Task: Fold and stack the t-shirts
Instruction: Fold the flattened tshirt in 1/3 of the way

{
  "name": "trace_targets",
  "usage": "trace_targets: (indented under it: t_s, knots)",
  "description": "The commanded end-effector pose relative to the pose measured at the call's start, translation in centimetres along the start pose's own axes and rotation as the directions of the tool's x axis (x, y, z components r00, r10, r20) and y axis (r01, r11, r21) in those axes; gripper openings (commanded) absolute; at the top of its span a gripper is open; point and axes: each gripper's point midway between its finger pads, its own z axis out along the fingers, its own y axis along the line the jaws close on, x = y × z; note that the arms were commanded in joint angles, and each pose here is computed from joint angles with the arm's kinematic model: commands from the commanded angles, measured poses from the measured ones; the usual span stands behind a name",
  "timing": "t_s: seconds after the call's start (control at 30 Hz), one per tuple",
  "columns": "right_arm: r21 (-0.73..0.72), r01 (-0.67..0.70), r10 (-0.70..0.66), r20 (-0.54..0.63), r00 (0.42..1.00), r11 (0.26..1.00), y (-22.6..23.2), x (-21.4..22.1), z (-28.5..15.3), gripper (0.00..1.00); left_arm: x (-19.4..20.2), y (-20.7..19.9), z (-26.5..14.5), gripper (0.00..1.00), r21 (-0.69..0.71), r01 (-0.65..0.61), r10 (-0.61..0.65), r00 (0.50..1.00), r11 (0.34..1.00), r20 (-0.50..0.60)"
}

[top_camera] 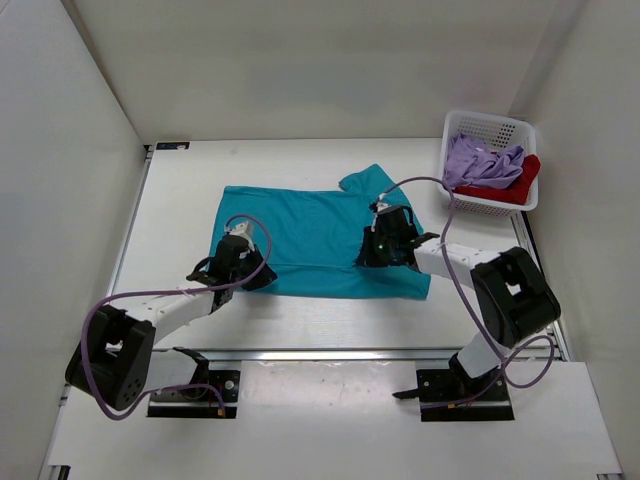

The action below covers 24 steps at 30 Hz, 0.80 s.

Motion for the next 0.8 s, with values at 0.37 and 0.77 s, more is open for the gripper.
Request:
trace_targets:
  t_s: [0.37, 0.77]
  knots:
    - [-0.042, 0.032, -0.029, 0.070, 0.997, 0.999, 2.2, -7.2, 3.9, 0.00, -2.3, -0.5, -0.7, 0.11, 0.019, 0.001, -0.003, 0.998, 1.000, 0.057]
    - [-0.038, 0.130, -0.131, -0.006, 0.991, 0.991, 3.0, 2.5, -1.3, 0.00, -0.8, -0.9, 1.4, 0.09, -0.023, -0.014, 0.014, 1.000, 1.000, -0.024]
